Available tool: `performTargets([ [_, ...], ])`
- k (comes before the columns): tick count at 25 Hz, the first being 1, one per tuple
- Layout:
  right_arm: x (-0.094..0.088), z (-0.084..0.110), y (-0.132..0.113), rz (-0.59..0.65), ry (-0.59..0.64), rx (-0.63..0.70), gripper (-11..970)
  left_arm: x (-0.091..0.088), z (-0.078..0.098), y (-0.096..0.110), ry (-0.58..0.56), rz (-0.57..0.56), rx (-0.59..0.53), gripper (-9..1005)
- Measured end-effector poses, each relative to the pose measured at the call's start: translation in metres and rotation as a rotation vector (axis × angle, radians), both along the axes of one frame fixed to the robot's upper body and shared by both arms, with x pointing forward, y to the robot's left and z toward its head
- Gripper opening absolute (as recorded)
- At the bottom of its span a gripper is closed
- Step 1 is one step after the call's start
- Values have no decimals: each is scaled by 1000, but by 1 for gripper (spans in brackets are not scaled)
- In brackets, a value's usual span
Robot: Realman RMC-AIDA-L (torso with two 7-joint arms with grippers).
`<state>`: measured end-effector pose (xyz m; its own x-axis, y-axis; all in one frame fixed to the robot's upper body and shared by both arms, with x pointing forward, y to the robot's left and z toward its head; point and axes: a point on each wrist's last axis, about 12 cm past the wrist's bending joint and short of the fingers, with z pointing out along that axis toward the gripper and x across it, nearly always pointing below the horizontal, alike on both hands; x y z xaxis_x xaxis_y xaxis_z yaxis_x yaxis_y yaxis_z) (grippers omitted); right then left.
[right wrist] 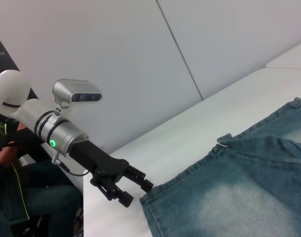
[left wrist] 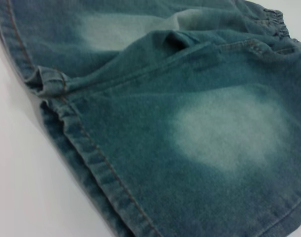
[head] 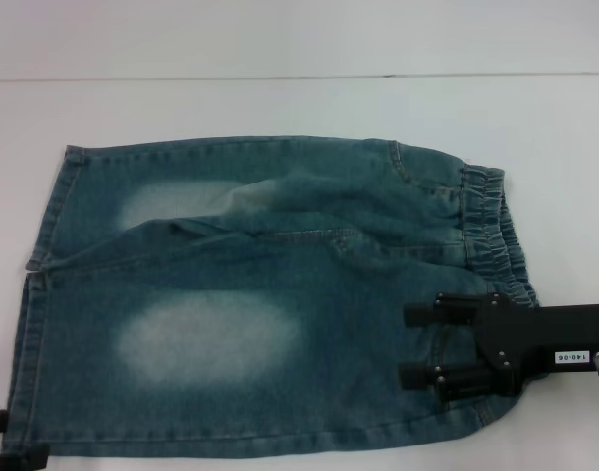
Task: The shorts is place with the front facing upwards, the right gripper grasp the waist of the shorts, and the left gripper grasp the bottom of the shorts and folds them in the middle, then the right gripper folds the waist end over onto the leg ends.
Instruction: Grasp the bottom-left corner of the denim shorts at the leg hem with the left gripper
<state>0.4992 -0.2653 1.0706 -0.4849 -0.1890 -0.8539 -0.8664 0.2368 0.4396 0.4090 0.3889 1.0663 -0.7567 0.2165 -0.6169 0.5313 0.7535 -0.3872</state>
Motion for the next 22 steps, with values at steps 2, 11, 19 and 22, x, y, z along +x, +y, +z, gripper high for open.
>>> performTargets([
  [2,0,0,0,0,0,0,944,1,-1,-1,5,-4,-3,916],
  [11,0,0,0,0,0,0,945,3,0,-6,16,-28,-17,916],
  [19,0,0,0,-1,0,-1,945,3,3,-8,14,-44,-43,916],
  [22,0,0,0,-1,0,-1,944,3,2,-9,19,-47,-44,916],
])
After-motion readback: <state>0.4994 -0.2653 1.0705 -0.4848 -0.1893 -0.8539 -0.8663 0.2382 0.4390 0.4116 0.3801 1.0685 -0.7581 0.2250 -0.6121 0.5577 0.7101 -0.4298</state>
